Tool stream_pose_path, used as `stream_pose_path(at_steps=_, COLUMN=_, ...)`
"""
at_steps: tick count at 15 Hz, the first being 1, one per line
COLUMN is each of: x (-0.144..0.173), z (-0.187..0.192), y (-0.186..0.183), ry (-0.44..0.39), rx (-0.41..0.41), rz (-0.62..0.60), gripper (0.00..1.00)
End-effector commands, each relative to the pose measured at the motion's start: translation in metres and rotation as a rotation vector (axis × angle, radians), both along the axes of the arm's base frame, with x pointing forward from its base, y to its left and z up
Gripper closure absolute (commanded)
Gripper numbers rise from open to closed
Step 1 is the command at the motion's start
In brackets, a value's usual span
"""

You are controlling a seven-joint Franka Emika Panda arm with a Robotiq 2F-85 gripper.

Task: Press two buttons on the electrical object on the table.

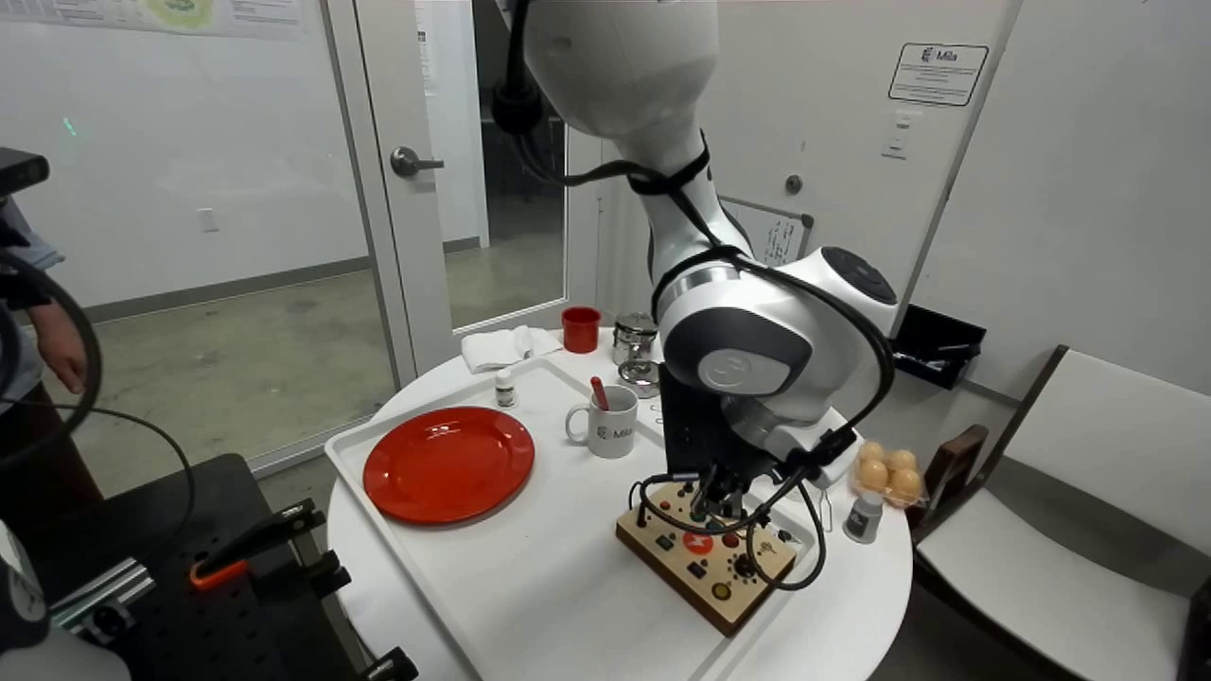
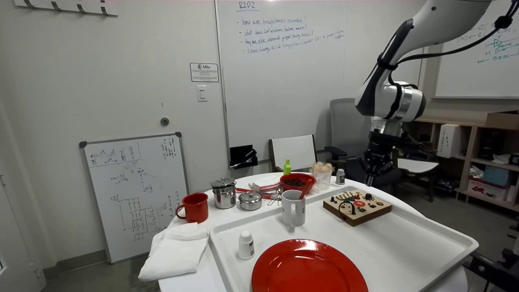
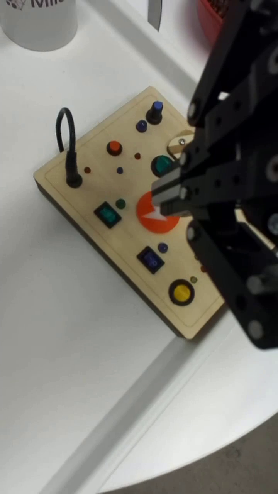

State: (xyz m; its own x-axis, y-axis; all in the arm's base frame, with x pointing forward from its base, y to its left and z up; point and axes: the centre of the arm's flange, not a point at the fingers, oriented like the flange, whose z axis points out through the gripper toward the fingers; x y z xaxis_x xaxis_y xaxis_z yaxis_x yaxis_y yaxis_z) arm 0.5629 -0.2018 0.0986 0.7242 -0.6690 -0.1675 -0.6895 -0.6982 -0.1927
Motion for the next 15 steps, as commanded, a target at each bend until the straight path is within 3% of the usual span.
stream_pose_path(at_steps=1, x=0.016, z=0.018, y=0.017, ry=-0.019, rx=-0.018, rz=0.082, gripper=1.00)
stream_pose_path(at_steps=8, x=0.043, z=0.025, y=0.045, ry=-0.015, rx=-0.039, rz=0.201, gripper=1.00)
stream_pose_path(at_steps=15, x=0.038, z=0.025, y=0.047, ry=-0.022, rx=-0.037, rz=0.175, gripper=0.99)
